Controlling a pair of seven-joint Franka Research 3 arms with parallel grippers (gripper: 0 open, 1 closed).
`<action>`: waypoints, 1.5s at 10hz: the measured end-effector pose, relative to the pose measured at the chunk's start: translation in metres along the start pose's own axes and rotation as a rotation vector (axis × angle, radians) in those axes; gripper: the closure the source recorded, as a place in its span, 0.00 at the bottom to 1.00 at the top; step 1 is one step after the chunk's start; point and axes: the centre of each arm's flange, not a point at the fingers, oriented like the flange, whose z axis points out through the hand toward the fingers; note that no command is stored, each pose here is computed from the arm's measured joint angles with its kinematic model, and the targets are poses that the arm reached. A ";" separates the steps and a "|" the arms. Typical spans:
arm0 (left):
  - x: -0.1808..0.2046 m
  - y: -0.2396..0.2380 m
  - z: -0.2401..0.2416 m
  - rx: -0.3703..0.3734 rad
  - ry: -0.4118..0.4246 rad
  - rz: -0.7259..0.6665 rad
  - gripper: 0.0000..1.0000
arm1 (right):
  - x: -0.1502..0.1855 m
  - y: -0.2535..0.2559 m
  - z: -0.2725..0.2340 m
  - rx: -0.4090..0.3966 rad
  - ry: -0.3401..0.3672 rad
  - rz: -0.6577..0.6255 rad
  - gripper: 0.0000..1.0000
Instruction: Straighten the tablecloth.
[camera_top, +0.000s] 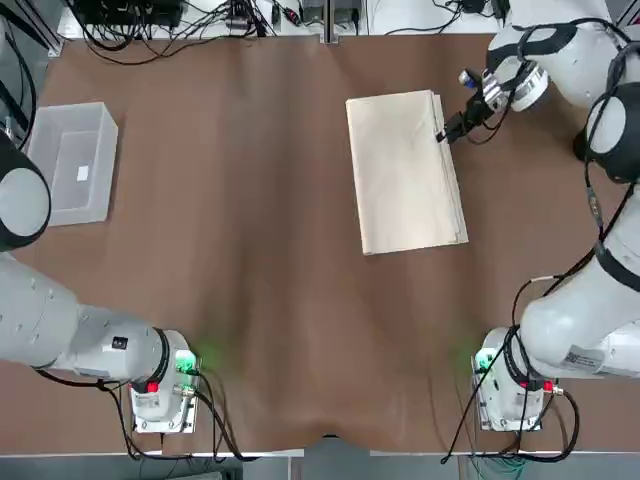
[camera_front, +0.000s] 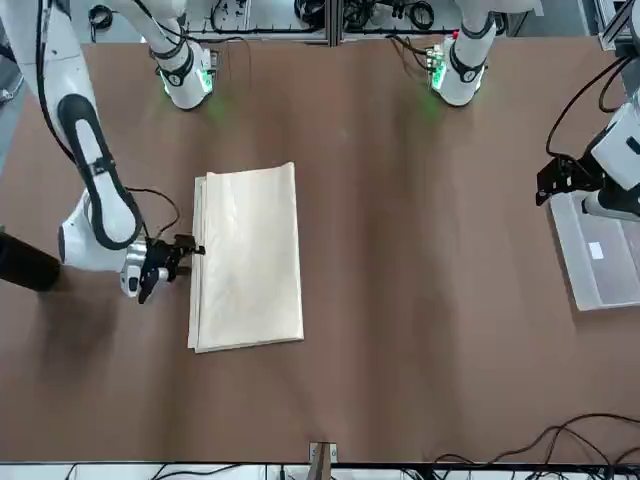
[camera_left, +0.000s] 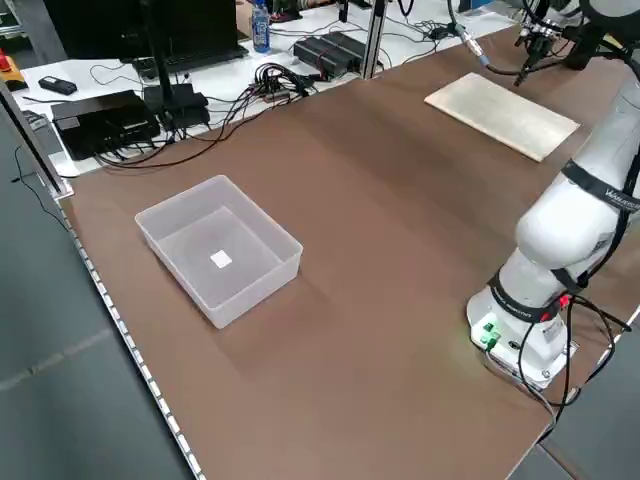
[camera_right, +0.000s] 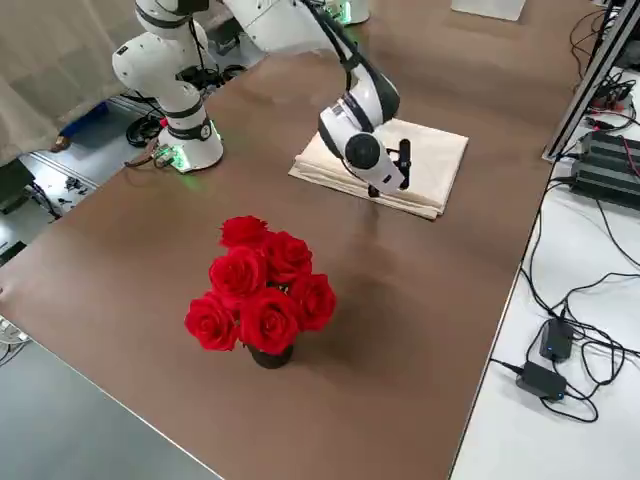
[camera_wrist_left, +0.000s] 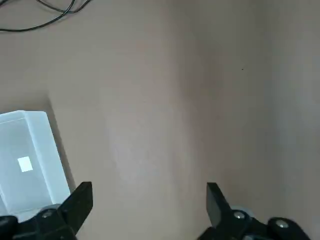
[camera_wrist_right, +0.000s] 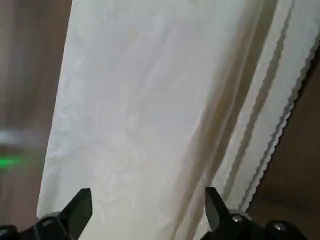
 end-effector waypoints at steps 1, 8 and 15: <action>0.000 0.000 0.000 0.000 0.000 0.000 0.00 | 0.001 -0.002 0.006 0.004 -0.005 -0.001 0.04; 0.001 0.003 0.003 0.000 -0.004 0.005 0.00 | 0.001 0.001 0.020 -0.008 -0.002 0.012 0.08; 0.002 0.003 0.005 -0.001 -0.008 0.006 0.00 | -0.001 0.016 0.014 -0.034 0.051 0.060 0.09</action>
